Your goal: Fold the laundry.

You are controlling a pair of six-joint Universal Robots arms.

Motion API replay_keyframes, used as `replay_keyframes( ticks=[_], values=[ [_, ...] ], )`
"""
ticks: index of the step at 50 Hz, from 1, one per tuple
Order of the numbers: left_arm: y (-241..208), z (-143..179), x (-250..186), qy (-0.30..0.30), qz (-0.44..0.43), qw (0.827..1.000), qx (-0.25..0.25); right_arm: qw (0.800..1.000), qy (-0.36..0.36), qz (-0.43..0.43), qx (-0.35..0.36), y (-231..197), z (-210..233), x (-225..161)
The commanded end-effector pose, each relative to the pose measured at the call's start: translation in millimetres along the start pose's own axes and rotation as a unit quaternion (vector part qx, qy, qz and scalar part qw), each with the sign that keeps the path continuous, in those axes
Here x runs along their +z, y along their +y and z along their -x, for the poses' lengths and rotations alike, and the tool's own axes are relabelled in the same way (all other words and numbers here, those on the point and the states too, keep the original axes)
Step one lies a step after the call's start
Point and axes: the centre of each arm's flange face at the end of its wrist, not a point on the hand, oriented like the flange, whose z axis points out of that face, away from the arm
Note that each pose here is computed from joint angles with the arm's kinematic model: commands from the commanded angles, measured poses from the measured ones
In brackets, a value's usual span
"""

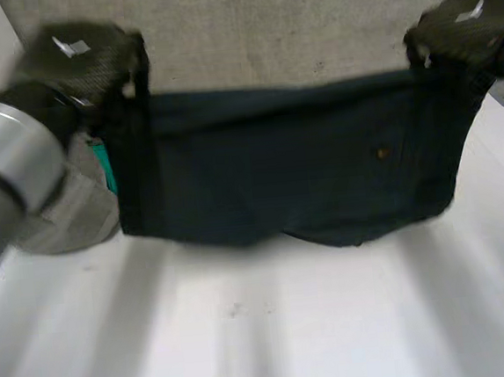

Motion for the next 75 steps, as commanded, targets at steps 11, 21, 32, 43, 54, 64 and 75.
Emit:
replay_keyframes(
  ticks=[11,21,32,43,54,64,75],
  values=[
    [-16.7,20.5,144.5,-0.118,-0.227,0.96,0.112,0.968,0.179,-0.173,-0.02,-1.9,-10.6,106.4],
    [-66.3,26.2,131.4,-0.153,-0.358,0.914,0.111,0.896,0.268,-0.354,-0.026,-64.3,-28.3,94.0],
    [35.5,-7.4,114.3,-0.078,-0.189,0.974,0.1,0.96,0.153,-0.234,-0.016,19.6,31.9,127.0],
    [151.4,-53.7,52.7,-0.001,0.03,0.994,0.107,0.996,0.031,-0.079,-0.029,126.8,105.5,129.4],
    [154.1,-61.3,-23.0,0.064,0.158,0.977,0.127,0.992,-0.071,0.067,-0.077,128.0,117.7,53.7],
    [135.0,-58.0,-89.3,0.127,0.244,0.951,0.14,0.97,-0.157,0.166,-0.085,112.3,119.5,-28.8],
    [122.3,-63.3,-82.6,0.128,0.203,0.96,0.143,0.964,-0.174,0.179,-0.092,119.4,121.7,-50.7]
  ],
)
